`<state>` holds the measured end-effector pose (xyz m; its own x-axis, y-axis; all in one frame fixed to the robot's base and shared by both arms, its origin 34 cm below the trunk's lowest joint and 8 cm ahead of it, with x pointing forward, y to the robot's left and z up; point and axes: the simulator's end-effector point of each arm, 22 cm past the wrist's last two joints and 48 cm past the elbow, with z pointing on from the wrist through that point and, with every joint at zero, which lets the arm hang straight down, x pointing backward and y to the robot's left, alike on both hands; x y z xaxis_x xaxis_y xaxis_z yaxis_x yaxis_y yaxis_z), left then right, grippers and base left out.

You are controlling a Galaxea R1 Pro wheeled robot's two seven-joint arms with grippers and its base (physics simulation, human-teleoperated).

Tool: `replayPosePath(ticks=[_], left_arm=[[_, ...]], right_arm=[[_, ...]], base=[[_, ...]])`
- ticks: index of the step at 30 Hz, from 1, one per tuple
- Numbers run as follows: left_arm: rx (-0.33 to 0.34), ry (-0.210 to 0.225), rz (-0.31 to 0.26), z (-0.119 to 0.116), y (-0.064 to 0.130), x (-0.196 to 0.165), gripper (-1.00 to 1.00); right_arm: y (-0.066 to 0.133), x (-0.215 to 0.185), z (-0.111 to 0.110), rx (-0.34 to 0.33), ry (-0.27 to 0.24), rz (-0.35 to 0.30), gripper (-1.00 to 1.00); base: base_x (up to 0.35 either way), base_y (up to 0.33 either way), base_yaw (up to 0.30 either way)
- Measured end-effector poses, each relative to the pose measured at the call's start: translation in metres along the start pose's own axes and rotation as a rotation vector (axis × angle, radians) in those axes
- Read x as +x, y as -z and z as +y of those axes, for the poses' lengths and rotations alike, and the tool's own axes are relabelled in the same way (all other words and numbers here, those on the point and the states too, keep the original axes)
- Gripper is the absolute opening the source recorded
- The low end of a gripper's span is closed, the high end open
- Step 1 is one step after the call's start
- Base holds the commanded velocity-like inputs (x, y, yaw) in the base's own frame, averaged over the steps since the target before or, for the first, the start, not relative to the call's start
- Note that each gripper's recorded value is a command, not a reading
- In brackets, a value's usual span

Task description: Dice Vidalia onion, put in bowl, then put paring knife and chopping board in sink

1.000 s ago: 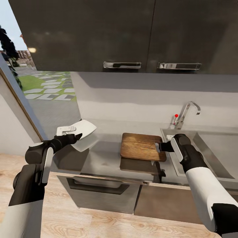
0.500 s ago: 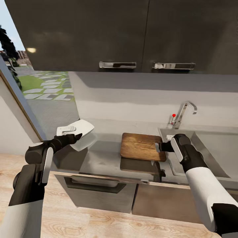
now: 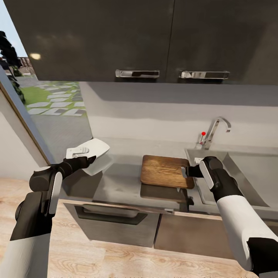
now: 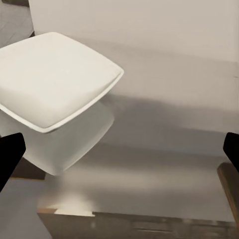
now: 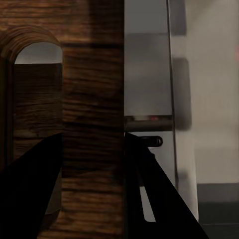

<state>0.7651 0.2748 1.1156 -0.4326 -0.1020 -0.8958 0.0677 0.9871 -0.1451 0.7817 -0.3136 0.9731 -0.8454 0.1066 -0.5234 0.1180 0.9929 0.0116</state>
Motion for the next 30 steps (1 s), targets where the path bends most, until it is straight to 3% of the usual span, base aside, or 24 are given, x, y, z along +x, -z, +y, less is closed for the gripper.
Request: replayPosePath(ticks=[30], left_arm=[[-0.004,0.004,0.032,0.004,-0.012,0.018,1.0]], right_arm=[[-0.018,0.012,-0.001,0.004,0.002,0.032,-1.0]], base=[[0.0,0.0,0.0]])
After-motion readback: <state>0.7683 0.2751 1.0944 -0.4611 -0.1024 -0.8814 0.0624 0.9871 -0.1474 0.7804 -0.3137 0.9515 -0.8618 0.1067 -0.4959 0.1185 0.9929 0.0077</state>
